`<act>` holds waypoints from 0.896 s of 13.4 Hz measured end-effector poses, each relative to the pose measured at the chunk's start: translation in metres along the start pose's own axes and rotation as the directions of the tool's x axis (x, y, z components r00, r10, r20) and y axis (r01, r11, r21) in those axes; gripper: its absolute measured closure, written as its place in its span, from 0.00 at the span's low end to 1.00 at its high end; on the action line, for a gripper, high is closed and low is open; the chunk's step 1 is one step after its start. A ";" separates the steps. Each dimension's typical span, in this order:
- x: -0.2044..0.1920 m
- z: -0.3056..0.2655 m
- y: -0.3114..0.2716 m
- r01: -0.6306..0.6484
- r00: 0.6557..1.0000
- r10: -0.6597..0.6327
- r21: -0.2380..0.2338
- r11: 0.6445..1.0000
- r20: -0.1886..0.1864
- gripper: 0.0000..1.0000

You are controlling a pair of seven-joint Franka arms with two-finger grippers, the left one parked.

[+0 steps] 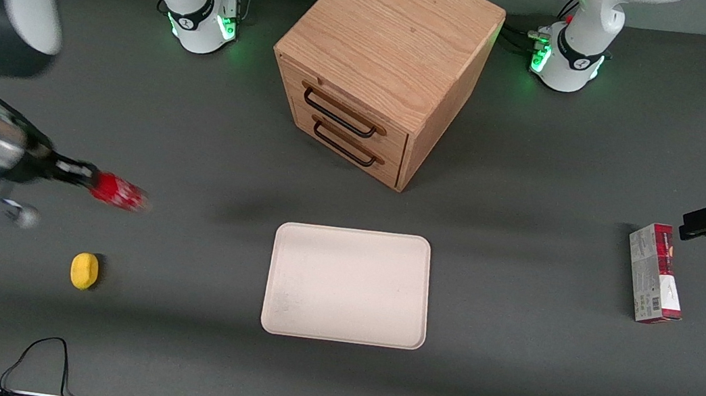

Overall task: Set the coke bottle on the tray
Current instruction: 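Lift the bottle and carry it with the right gripper to the white tray, then lower the bottle onto the tray and open the right gripper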

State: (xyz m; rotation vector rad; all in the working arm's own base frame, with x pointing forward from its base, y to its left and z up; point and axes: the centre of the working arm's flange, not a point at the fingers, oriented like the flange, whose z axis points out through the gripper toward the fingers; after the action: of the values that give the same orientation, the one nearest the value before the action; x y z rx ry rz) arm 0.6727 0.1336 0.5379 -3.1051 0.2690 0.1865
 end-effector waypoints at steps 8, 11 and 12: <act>0.023 0.150 -0.191 -0.161 0.971 0.168 0.053 0.985 -0.171 0.69; 0.029 0.176 -0.204 -0.175 0.963 0.188 0.081 0.981 -0.195 0.69; 0.030 0.182 -0.206 -0.176 0.962 0.190 0.085 0.981 -0.198 0.69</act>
State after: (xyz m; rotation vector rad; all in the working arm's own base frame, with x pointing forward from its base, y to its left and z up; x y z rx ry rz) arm 0.7166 0.3366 0.3554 -3.0310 0.5556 -0.1402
